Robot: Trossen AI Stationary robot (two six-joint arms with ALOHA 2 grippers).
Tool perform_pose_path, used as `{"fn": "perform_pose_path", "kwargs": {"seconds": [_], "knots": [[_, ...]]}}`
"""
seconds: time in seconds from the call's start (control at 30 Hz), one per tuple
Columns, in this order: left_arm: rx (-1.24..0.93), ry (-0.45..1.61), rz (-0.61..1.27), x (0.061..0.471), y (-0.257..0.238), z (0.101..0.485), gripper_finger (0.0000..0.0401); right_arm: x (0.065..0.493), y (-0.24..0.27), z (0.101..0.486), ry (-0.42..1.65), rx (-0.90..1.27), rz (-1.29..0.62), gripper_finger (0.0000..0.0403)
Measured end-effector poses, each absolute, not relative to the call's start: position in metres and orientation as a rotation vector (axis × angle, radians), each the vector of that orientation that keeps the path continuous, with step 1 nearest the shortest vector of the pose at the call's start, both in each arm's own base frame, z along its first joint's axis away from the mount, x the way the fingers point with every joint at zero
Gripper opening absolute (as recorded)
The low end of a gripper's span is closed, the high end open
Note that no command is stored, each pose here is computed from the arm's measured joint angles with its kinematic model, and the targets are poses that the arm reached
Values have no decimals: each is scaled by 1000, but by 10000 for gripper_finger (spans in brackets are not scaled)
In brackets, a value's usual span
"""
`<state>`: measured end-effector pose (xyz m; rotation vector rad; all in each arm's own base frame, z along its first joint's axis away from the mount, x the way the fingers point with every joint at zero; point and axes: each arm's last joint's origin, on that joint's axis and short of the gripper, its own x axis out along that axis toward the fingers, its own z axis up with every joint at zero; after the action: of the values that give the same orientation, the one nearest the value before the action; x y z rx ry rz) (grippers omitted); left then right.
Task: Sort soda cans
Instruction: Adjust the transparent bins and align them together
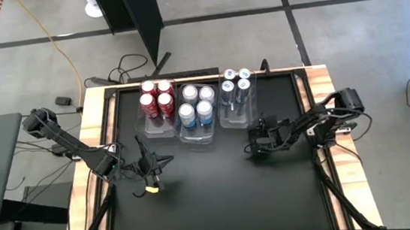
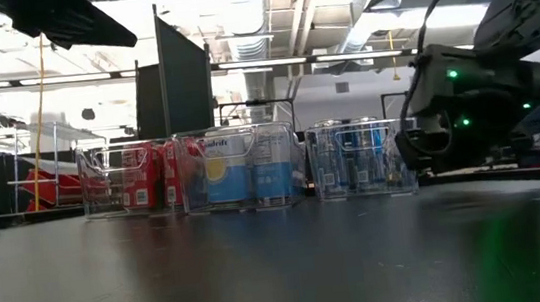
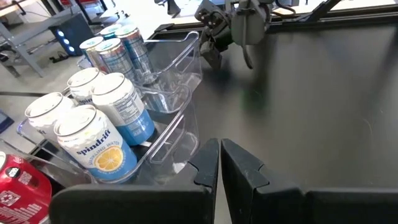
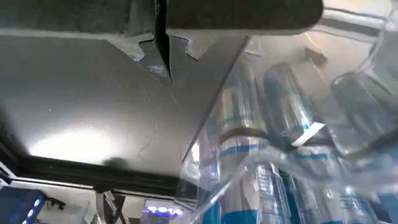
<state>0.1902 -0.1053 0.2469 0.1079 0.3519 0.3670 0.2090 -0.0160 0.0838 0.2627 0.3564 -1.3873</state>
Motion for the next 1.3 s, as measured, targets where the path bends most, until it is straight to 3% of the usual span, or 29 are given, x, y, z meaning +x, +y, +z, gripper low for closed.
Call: {"fn": "perform_pose_path", "kwargs": {"seconds": [0.7, 1.03, 1.3], "knots": [[106, 352, 367, 190, -105, 247, 16, 209, -42, 85, 371, 257, -1483, 0], [102, 351, 368, 190, -105, 247, 16, 214, 3, 84, 337, 355, -1285, 0], [102, 351, 368, 190, -105, 247, 16, 242, 54, 103, 288, 290, -958, 0]]}}
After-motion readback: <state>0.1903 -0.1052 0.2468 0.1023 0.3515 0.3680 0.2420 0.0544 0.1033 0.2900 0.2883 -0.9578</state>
